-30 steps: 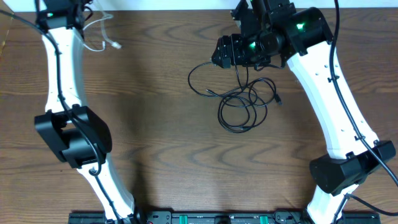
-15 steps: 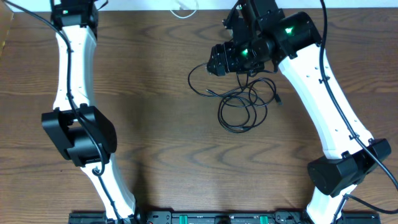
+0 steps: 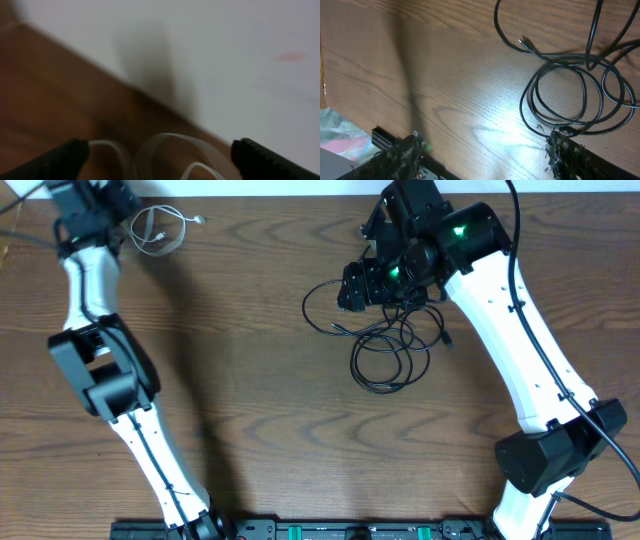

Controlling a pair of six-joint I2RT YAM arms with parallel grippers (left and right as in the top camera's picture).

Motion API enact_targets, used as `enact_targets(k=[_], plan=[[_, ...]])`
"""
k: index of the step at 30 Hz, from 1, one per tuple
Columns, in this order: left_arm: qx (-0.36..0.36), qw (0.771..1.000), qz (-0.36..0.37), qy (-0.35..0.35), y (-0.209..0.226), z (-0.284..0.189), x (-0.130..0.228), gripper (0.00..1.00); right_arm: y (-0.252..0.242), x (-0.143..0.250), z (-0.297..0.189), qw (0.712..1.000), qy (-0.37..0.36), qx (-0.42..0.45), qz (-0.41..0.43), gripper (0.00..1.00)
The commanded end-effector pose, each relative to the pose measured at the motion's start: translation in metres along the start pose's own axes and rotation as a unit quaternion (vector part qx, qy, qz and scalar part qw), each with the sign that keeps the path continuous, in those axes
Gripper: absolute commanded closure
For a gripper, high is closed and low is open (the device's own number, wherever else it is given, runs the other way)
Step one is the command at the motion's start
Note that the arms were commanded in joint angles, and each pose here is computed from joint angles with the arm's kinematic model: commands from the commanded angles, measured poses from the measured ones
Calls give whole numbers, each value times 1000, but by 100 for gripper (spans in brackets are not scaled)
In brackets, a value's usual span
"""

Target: Untangle cables

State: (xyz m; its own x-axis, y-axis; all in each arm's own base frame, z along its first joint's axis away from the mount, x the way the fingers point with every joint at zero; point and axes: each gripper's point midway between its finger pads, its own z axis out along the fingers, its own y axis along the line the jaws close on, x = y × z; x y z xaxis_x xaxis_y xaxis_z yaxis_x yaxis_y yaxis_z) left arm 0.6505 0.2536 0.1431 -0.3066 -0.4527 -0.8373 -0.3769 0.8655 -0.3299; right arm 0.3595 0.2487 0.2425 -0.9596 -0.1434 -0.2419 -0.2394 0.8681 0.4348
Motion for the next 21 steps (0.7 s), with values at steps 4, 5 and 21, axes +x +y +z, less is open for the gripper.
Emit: enact_targets(k=[4,5,21], plan=[[-46,998,5,-52,61,-37,-62,1,0,-2,2,1000,-7,10,-11,20],[-49,997,4,-58,65,-44,-70,1,-1,-2,2,1000,-7,11,-11,20],[-34,991,76,101,10,-44,13,0,-1,-1,2,1000,-4,12,-11,20]])
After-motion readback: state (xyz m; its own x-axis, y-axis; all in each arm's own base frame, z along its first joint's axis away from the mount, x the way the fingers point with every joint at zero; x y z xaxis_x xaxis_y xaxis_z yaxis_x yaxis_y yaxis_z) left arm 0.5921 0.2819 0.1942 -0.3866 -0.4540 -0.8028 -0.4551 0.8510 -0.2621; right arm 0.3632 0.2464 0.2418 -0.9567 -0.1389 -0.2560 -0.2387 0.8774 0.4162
